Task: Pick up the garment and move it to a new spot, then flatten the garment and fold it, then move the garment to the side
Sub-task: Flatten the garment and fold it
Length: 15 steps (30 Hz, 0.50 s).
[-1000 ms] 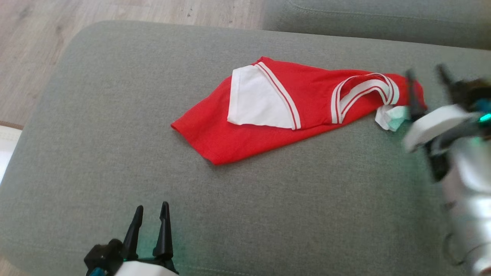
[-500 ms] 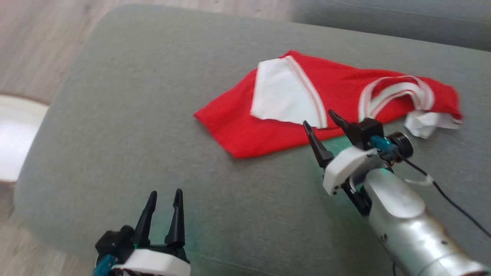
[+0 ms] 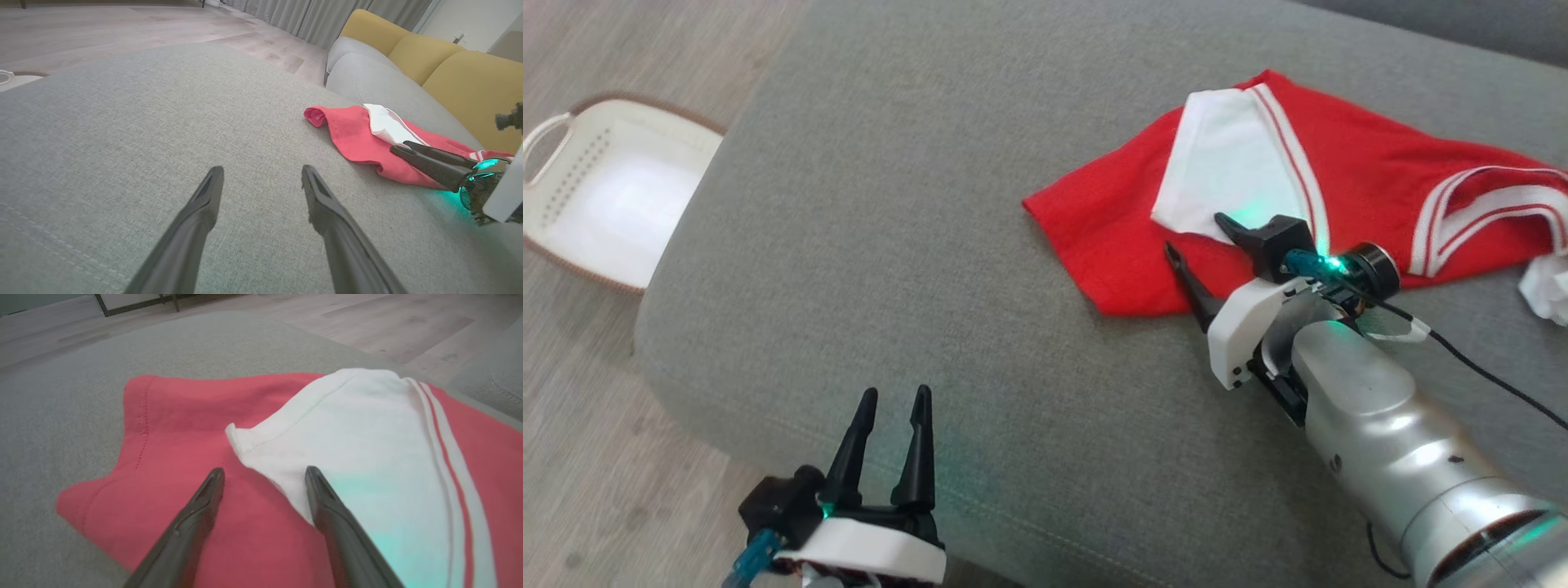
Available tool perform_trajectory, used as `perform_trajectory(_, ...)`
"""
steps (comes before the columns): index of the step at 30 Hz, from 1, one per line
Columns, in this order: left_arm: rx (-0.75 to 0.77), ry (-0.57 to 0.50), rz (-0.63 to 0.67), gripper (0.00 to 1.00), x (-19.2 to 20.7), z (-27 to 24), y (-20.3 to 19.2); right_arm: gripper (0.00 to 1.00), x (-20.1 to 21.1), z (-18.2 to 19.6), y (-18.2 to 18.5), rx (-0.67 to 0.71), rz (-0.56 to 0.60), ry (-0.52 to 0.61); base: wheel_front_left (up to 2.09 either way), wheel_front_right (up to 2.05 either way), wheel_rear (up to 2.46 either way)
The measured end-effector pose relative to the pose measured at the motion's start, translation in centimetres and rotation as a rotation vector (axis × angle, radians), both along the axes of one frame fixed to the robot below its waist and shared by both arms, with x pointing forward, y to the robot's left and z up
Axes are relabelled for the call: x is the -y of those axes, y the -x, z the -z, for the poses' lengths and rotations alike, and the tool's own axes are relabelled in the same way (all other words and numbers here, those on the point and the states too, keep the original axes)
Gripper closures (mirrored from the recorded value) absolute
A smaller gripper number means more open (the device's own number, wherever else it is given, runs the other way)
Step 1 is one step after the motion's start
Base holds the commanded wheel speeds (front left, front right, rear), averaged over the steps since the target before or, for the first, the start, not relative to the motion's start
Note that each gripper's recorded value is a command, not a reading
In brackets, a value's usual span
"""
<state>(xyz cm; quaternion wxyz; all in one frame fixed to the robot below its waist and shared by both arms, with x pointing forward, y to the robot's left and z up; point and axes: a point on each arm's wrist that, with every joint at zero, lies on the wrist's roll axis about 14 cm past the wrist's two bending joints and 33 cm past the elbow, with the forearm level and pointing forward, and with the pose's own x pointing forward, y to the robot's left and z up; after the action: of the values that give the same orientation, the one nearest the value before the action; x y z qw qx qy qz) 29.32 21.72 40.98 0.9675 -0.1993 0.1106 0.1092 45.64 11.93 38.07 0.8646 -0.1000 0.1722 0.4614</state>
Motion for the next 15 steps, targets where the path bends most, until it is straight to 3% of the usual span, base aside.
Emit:
perform_trajectory(4, -0.001, -0.009, -0.001, 0.0, -0.2, -0.1, -0.4, 0.0, -0.1, 1.1, 0.0, -0.032, 0.007, 0.003, 0.0, 0.0, 0.0)
perform_trajectory(13, -0.003, -0.008, -0.014, 0.0, -0.5, -0.1, -0.6, 0.0, -1.8, -0.3, -1.8, -0.019, 0.025, -0.071, 0.0, 0.0, 0.0)
perform_trajectory(14, -0.005, -0.008, -0.015, 0.0, -0.5, -0.1, -0.6, 0.15, -1.8, -0.3, -1.9, -0.016, 0.025, -0.073, 0.0, 0.0, 0.0)
perform_trajectory(15, -0.006, -0.008, -0.015, 0.0, -0.5, -0.1, -0.6, 0.51, -1.8, -0.4, -2.0, -0.013, 0.025, -0.074, 0.0, 0.0, 0.0)
